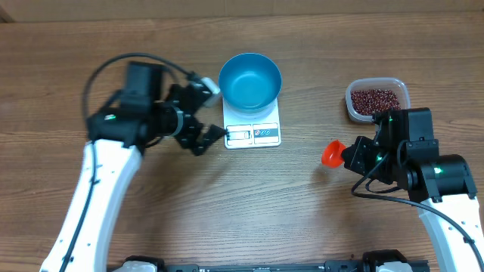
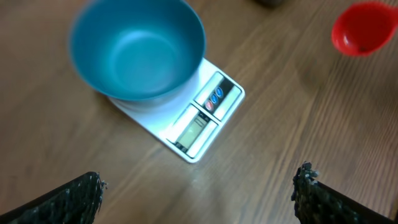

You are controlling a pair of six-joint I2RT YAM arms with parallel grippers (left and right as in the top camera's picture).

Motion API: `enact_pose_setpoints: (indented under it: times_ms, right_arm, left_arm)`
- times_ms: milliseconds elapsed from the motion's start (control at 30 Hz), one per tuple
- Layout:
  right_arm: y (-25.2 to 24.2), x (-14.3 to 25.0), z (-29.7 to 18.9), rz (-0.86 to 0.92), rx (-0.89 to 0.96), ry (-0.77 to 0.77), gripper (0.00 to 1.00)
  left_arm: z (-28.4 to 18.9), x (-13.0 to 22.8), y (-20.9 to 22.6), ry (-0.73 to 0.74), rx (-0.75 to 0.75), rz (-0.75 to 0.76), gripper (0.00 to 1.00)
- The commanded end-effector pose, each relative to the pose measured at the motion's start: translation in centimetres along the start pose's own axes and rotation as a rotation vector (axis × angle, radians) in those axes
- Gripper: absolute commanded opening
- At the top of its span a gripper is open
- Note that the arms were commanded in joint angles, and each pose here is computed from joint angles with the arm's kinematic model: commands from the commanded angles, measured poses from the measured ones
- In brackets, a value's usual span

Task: Scoop item into bowl and weigh 150g on scale
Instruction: 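Withdraw the left gripper from the scale toward the left, then move the held red scoop with the right gripper into the bean tub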

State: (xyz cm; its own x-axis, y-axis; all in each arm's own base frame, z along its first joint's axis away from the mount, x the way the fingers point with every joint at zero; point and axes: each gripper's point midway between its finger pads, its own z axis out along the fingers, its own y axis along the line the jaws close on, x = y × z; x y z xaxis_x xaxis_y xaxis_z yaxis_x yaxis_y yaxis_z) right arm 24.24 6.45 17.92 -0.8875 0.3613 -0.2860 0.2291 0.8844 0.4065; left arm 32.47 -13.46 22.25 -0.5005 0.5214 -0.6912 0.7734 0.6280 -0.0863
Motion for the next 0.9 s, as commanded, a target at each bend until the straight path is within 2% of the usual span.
enact_pose_setpoints:
  times_ms: [0,133,333,533,867]
  right_arm:
    - [0.5,-0.9,-0.9,-0.006,-0.008,-0.040,0.04]
    - [0.5,-0.9,-0.9,-0.005,-0.008,-0.039,0.04]
    - [0.5,-0.9,-0.9,-0.005,-0.008,-0.039,0.04]
    - [0.4,-0.7,-0.9,-0.003,-0.005,-0.033,0.04]
    - [0.4,-0.7,-0.9,-0.004,-0.005,-0.033,0.04]
  left_arm:
    - [-4.0,-0.6,-0.6,-0.143,0.004,0.091,1.00]
    - [-4.3,1.4,-0.5,-0.168,-0.046,0.098,1.00]
    - [-0.2,5.1,-0.2,-0.176,-0.049,0.056,0.99]
    - [1.2,5.4,0.7,-0.202,-0.052,0.064,1.00]
    - [2.6,7.5,-0.1,-0.055,-0.086,0.024,1.00]
